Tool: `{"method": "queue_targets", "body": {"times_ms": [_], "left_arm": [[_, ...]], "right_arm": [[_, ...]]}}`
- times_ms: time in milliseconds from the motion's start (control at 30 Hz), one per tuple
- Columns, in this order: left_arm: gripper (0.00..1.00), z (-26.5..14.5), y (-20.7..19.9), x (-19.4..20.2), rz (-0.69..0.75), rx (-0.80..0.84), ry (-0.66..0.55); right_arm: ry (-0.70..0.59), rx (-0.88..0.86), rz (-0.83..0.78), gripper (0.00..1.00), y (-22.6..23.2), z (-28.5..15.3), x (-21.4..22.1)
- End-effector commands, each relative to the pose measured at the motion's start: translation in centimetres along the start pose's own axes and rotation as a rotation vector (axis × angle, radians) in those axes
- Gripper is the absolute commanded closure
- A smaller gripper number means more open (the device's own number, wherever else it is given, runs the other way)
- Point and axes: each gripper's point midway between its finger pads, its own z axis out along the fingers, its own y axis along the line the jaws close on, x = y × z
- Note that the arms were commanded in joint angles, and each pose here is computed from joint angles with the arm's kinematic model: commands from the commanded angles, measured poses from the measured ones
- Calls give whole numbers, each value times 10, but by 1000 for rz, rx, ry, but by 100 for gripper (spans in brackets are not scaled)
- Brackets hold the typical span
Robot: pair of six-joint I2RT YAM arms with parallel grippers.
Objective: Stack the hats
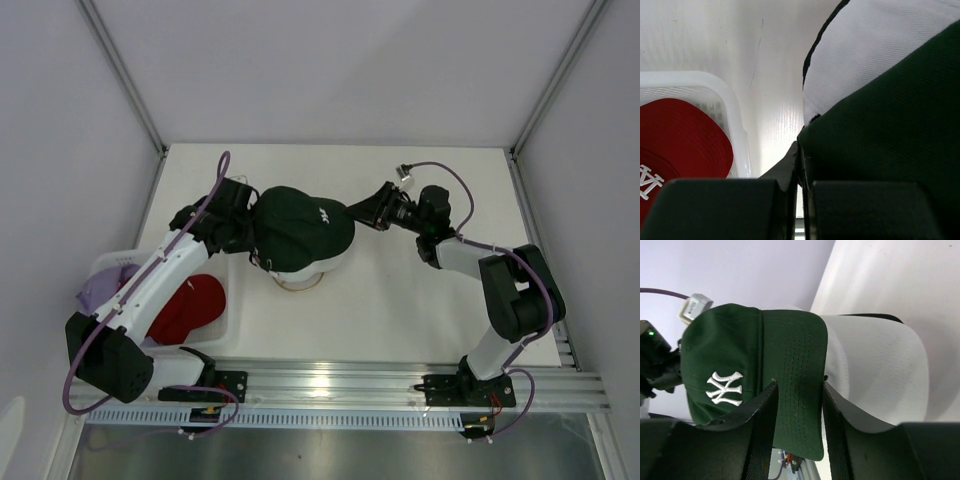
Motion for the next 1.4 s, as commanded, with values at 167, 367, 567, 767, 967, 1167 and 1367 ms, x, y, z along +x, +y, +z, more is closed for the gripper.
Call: {"method": "queue_targets", "body": {"times_ms": [167, 367, 567, 767, 967, 1167, 1367], "left_arm": [[99, -5, 0, -9, 9, 4, -24], [99, -6, -1, -11, 10, 7, -28], [99, -7, 4, -10, 7, -11, -32], [99, -10, 19, -10, -32, -95, -44], [99, -8, 26, -6, -62, -116, -36], [99, -5, 33, 1, -59, -131, -21], [99, 4, 41, 11, -53, -164, 5]], "right_arm": [[45, -57, -33, 52, 25, 6, 6], [92, -16, -27, 51, 20, 6, 24], [87, -9, 2, 96, 19, 3, 27], [20, 107, 158, 100, -16, -8, 32], [15, 164, 306, 100, -56, -15, 54], [22, 114, 453, 100, -88, -13, 63], [74, 294, 381, 100, -121, -16, 78]]}}
